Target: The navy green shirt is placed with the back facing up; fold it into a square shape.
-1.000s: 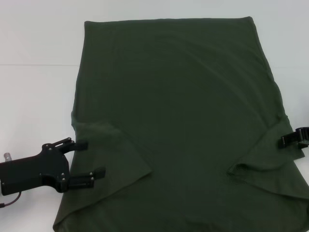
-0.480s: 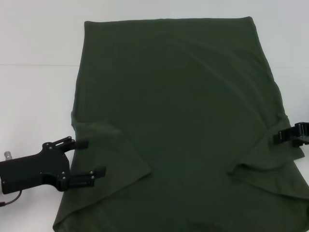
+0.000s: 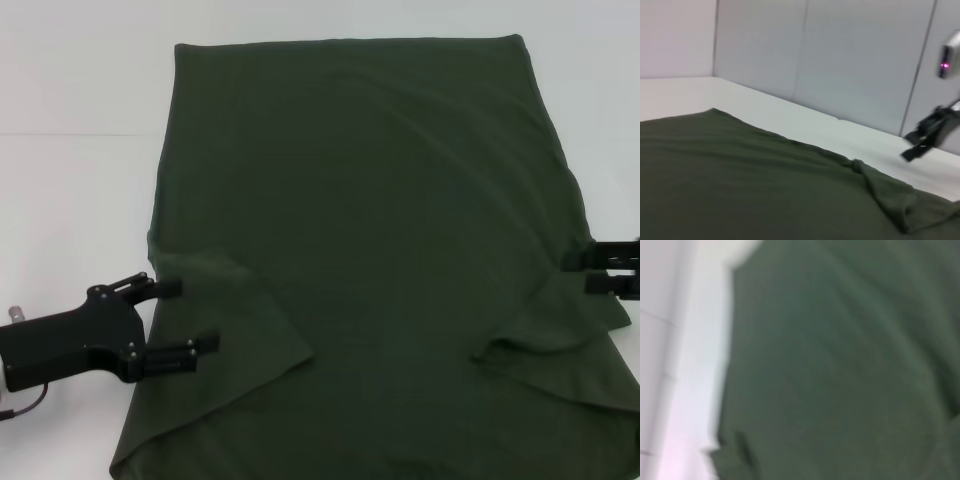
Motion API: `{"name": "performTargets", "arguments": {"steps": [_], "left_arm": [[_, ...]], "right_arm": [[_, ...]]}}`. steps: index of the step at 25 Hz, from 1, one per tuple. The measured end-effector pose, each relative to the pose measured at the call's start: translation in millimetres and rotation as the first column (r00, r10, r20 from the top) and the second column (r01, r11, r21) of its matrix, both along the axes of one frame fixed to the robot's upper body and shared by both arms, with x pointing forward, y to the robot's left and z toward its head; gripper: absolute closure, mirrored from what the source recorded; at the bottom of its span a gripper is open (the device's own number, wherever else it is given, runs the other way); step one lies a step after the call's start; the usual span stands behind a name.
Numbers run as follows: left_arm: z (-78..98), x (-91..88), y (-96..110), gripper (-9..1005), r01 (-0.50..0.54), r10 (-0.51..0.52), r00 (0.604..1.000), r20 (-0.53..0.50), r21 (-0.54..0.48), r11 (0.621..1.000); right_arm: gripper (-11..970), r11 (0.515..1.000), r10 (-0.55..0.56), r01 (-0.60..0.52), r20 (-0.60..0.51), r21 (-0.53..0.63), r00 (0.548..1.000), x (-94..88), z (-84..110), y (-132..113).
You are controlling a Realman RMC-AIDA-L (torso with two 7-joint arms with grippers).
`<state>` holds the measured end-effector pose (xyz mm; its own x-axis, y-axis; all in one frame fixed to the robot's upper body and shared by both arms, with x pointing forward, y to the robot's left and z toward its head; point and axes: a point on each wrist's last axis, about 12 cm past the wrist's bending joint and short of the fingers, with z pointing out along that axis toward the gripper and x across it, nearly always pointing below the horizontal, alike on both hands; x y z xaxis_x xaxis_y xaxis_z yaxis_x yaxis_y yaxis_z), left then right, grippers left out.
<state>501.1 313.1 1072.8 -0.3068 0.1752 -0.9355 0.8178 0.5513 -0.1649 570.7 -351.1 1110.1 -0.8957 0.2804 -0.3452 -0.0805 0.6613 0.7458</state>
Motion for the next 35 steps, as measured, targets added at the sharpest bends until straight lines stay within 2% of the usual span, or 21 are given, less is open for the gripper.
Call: {"name": "performTargets", "arguments": {"steps": [2,5,7,12,19,22,28,35], "left_arm": [[0.2,0.8,0.9,63,-0.015,0.015,1.0,0.002,-0.006,1.0],[0.4,1.2,2.0,63,-0.047,0.047,0.999,0.01,-0.033,0.998],[1.2,1.8,3.0,63,-0.068,0.069,0.998,0.013,-0.056,0.996],[2.5,4.2,6.3,63,-0.118,0.121,0.992,0.028,-0.094,0.989],[3.1,11.3,4.8,63,-0.136,0.139,0.99,0.036,-0.085,0.987],[3.2,12.8,4.0,63,-0.139,0.142,0.989,0.038,-0.083,0.987],[4.2,14.7,4.5,63,-0.156,0.161,0.986,0.047,-0.096,0.983],[3.3,14.3,4.9,63,-0.161,0.166,0.985,0.045,-0.1,0.982]], "right_arm": [[268,0.989,-0.053,0.045,0.05,0.142,0.997,-20.2,-5.6,-9.1],[267,0.94,-0.156,0.122,0.085,0.319,0.984,-54.0,-21.6,-20.2],[267,0.909,-0.211,0.167,0.077,0.382,0.974,-74.0,-35.2,-23.9],[265,0.867,-0.299,0.263,0.02,0.423,0.954,-110.4,-65.3,-24.0],[251,0.835,-0.357,0.337,-0.037,0.436,0.933,-117.9,-81.5,-15.1],[234,0.834,-0.359,0.348,-0.058,0.428,0.932,-110.4,-83.6,-9.7],[127,0.851,-0.343,0.351,-0.093,0.39,0.935,-89.4,-84.5,0.3],[126,0.873,-0.316,0.347,-0.144,0.344,0.938,-76.7,-86.1,6.1]]}}
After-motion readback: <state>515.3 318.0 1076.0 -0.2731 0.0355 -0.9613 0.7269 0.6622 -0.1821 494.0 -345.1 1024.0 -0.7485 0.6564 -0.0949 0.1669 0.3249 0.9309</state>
